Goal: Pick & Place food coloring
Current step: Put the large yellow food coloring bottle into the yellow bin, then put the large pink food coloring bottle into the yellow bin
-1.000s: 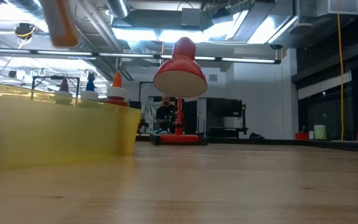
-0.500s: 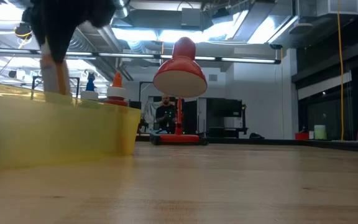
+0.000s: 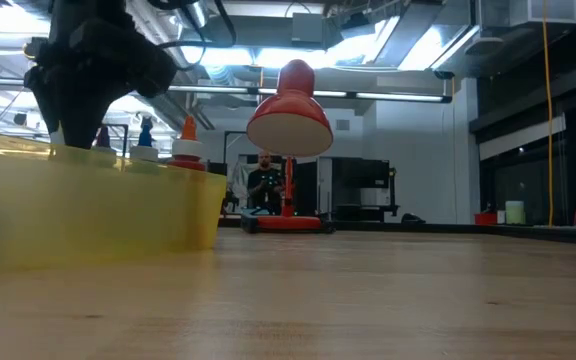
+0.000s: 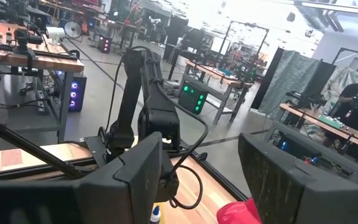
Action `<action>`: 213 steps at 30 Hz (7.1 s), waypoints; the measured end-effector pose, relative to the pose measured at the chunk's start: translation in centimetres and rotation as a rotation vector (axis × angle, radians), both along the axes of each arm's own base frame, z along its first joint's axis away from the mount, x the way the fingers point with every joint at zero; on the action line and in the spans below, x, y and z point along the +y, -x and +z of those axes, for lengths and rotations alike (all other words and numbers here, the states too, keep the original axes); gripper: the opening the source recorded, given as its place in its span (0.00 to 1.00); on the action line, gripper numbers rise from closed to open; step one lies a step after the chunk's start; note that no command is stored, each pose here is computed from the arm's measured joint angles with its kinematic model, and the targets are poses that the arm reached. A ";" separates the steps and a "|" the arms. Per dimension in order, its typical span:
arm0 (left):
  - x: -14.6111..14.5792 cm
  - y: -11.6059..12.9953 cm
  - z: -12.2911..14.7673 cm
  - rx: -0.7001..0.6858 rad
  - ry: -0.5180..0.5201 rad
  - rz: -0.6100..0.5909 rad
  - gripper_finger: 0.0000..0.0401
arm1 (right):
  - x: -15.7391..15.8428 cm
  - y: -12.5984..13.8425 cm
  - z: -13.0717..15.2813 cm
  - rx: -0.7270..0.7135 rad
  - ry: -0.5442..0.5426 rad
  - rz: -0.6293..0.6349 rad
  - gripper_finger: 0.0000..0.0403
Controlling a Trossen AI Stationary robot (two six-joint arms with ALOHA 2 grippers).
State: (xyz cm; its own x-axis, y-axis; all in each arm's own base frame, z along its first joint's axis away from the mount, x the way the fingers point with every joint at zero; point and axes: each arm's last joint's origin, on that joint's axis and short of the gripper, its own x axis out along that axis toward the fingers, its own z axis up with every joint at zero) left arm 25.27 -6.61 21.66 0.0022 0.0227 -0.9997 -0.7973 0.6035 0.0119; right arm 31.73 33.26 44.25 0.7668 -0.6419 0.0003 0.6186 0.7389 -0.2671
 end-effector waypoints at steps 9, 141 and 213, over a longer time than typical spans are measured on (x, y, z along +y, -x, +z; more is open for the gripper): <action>0.4 -0.3 -0.1 -0.020 0.004 0.007 0.37 | 0.0 0.0 0.0 0.001 0.002 0.001 0.53; -12.4 12.4 -7.3 0.063 -0.127 0.054 0.45 | -2.2 -3.5 -2.3 0.000 -0.137 0.289 0.53; -17.3 3.1 25.0 -1.323 -0.616 -0.490 0.25 | -4.6 -6.5 -1.9 -0.131 -0.454 0.480 0.53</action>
